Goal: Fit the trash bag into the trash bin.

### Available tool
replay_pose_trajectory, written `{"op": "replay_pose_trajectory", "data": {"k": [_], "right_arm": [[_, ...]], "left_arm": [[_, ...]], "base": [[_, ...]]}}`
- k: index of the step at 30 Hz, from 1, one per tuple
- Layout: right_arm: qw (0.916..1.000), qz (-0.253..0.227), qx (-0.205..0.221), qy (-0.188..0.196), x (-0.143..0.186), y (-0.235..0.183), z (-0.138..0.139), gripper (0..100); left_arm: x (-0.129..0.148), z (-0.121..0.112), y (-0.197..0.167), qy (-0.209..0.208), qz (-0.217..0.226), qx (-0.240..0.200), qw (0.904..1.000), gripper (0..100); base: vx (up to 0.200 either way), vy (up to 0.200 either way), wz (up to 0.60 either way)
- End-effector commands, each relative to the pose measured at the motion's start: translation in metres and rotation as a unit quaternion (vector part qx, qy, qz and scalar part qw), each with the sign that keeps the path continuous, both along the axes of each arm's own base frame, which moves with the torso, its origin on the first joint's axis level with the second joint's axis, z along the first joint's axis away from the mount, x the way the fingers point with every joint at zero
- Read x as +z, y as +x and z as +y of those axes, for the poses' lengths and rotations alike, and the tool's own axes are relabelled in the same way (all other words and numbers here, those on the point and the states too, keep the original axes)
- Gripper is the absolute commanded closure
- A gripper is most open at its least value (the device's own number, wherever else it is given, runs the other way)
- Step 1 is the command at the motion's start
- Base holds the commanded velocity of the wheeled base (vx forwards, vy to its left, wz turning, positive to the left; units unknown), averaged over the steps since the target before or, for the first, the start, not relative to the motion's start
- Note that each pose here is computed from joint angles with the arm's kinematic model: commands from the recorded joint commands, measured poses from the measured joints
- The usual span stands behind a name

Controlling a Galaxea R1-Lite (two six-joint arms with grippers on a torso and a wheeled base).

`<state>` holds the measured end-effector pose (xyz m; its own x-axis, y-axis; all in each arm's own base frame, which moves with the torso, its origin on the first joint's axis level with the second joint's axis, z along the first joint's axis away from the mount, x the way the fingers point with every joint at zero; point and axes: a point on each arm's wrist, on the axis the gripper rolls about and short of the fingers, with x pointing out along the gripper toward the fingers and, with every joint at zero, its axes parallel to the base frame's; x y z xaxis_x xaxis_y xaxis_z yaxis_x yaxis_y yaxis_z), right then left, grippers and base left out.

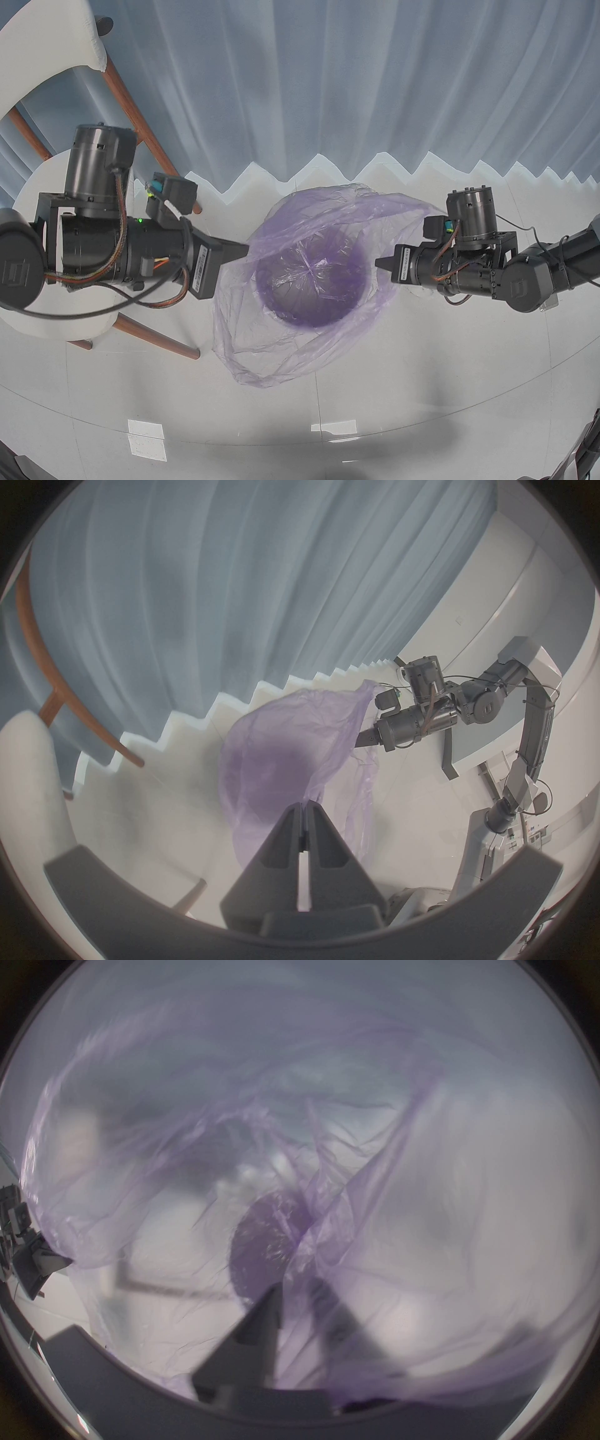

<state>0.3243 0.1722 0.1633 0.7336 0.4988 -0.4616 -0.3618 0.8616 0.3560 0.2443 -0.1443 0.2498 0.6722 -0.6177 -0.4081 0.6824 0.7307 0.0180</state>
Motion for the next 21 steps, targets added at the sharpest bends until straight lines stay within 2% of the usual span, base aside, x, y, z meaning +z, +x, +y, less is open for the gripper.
{"op": "replay_pose_trajectory", "data": {"k": [1, 6, 9, 11, 13, 15, 19, 21], "right_arm": [[0.9987, 0.002, 0.052, 0.0, -0.004, -0.024, 0.031, 100], [0.9955, 0.007, 0.094, 0.0, -0.01, -0.039, 0.057, 100], [0.9944, 0.011, 0.105, -0.003, -0.024, -0.032, 0.071, 100], [0.9942, 0.007, 0.107, 0.0, -0.026, -0.029, 0.075, 100], [0.9946, -0.008, 0.103, 0.011, -0.035, -0.011, 0.087, 100], [0.9953, -0.014, 0.094, 0.016, -0.035, -0.001, 0.087, 100], [0.9977, -0.023, 0.061, 0.019, -0.03, 0.018, 0.068, 100], [0.9988, -0.025, 0.04, 0.015, -0.03, 0.028, 0.054, 100]], "left_arm": [[-0.007, 0.015, -0.013, -0.006, 0.02, 0.019, 0.9996, 100], [-0.016, 0.024, -0.012, -0.002, 0.037, 0.045, 0.9983, 100], [-0.02, 0.03, -0.007, 0.001, 0.037, 0.079, 0.9962, 100], [-0.021, 0.032, -0.005, -0.004, 0.035, 0.086, 0.9956, 100], [-0.019, 0.035, 0.006, -0.038, 0.025, 0.113, 0.9926, 100], [-0.02, 0.031, 0.016, -0.058, 0.025, 0.126, 0.99, 100], [-0.018, 0.012, 0.03, -0.094, 0.029, 0.134, 0.986, 100], [-0.018, -0.003, 0.037, -0.118, 0.046, 0.135, 0.9827, 100]], "base": [[0.0, 0.0, 0.0], [0.0, 0.0, 0.0], [0.0, 0.0, 0.0], [0.0, 0.0, 0.0], [0.0, 0.0, 0.0], [0.0, 0.0, 0.0], [0.0, 0.0, 0.0], [0.0, 0.0, 0.0]]}}
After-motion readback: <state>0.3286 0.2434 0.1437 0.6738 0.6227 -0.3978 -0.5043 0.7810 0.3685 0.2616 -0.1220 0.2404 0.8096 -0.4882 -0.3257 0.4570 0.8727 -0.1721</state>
